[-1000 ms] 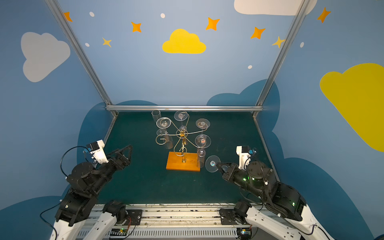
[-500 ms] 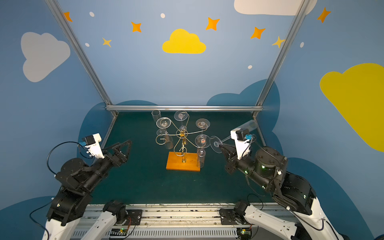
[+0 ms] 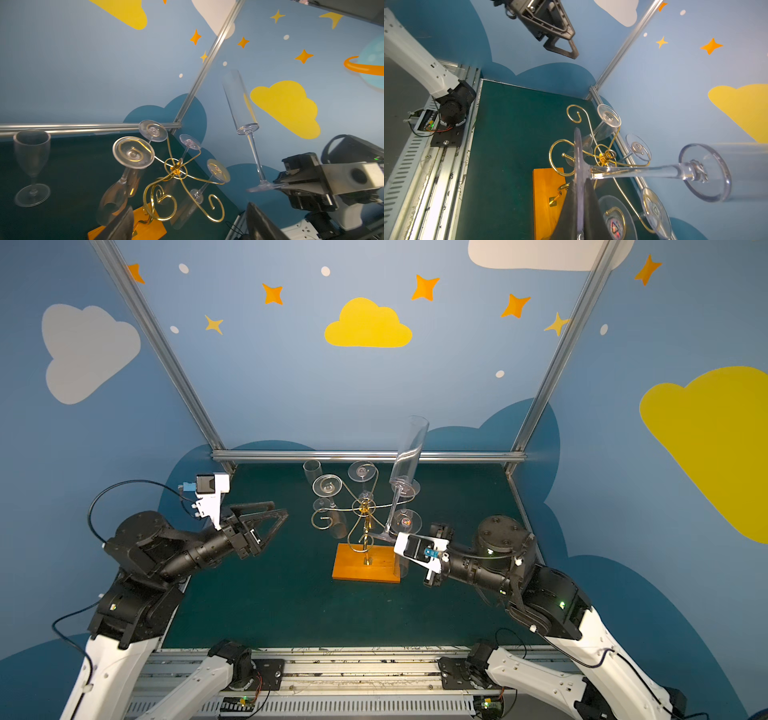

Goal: Take the wine glass off the wine glass rack
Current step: 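Raise the flute glass upright with the right gripper while the left gripper reaches toward it, then close the left gripper on the glass stem while the right gripper holds it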

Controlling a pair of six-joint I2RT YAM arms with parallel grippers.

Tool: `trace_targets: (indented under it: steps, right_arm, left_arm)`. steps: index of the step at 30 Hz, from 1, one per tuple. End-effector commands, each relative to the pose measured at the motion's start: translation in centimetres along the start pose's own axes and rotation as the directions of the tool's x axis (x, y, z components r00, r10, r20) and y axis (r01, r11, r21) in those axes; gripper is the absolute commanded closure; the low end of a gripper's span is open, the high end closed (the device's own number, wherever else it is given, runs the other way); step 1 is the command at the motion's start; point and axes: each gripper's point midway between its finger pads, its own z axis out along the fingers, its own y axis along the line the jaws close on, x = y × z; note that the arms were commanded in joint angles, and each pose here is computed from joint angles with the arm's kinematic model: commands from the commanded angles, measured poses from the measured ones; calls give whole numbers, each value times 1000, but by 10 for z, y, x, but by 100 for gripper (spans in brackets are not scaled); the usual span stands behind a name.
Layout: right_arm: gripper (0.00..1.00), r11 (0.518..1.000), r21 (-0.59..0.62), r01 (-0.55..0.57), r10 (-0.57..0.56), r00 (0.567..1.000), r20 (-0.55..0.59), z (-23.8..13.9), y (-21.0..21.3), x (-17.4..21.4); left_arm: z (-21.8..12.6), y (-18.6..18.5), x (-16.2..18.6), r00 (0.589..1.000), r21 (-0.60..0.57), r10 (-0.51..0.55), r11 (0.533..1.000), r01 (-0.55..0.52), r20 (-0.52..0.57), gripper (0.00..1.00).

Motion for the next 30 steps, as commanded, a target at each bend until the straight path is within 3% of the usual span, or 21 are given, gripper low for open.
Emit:
trace_targets:
  steps: [1, 6, 11, 21, 30]
  right_arm:
    - [100, 975, 16, 221, -220, 963, 158, -1, -1, -33]
    - [100, 936, 17, 352, -347, 910, 227, 7, 7, -41]
    - [100, 911, 29, 412, -405, 876, 262, 18, 8, -48]
    - [100, 869, 38, 493, -482, 828, 286, 37, 23, -52]
    - [100, 847, 56, 529, -522, 806, 278, 45, 29, -50]
  left_arm:
    - [3, -34, -3, 998, 170, 56, 984, -49, -32, 19]
    - [15, -60, -1, 995, 284, 73, 958, -51, -69, 19]
    - [32, -81, 11, 986, 381, 84, 924, -23, -142, 23]
    - [60, -113, 24, 975, 511, 135, 859, -27, -174, 33]
    - [70, -120, 36, 973, 541, 113, 841, 14, -202, 67]
